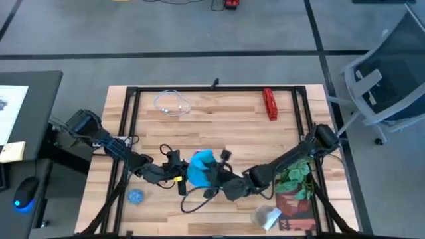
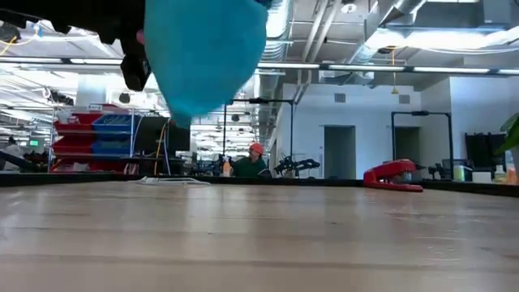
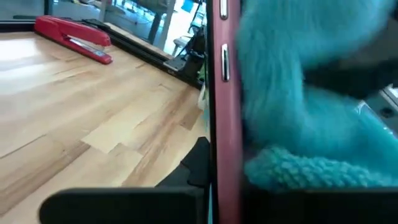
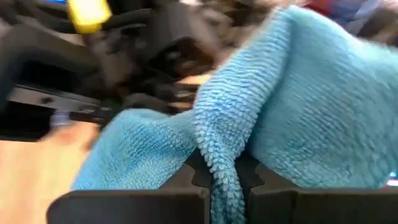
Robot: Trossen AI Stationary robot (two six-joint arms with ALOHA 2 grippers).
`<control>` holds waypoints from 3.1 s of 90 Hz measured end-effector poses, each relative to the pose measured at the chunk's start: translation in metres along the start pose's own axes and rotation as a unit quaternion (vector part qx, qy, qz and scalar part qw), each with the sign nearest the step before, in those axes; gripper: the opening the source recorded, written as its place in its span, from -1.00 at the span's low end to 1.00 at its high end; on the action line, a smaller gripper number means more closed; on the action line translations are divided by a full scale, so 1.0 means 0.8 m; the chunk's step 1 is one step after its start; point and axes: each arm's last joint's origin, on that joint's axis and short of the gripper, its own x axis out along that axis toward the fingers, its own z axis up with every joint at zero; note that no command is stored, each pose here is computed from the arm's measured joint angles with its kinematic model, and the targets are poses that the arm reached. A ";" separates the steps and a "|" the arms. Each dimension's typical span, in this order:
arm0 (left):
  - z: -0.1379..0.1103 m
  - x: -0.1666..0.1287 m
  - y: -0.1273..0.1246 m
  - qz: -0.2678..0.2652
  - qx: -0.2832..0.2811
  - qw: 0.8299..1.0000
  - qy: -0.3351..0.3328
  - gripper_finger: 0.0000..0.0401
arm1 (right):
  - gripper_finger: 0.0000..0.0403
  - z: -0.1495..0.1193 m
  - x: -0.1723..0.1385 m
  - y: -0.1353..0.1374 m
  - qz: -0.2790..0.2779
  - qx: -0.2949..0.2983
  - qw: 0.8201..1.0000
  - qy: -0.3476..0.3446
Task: Apply microfiber cloth
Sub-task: Wipe the back and front of the cellphone with the blue microfiber cloth
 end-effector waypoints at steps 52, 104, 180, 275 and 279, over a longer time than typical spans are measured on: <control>0.014 0.000 -0.006 -0.008 -0.002 0.999 -0.051 -0.95 | -1.00 -0.037 -0.062 0.030 0.115 0.086 0.985 0.097; 0.020 0.003 -0.003 0.003 -0.010 0.997 -0.070 -0.95 | -1.00 -0.038 0.001 0.036 0.061 0.157 0.985 0.034; 0.020 0.004 -0.003 0.001 -0.009 0.998 -0.070 -0.95 | -1.00 -0.044 0.014 0.053 0.120 0.211 0.970 0.016; 0.021 0.002 -0.006 -0.004 -0.011 0.997 -0.074 -0.95 | -1.00 -0.047 -0.006 0.049 0.065 0.164 0.984 0.034; 0.020 0.002 -0.006 -0.004 -0.008 0.997 -0.070 -0.95 | -1.00 -0.043 -0.012 0.046 0.049 0.160 0.985 0.030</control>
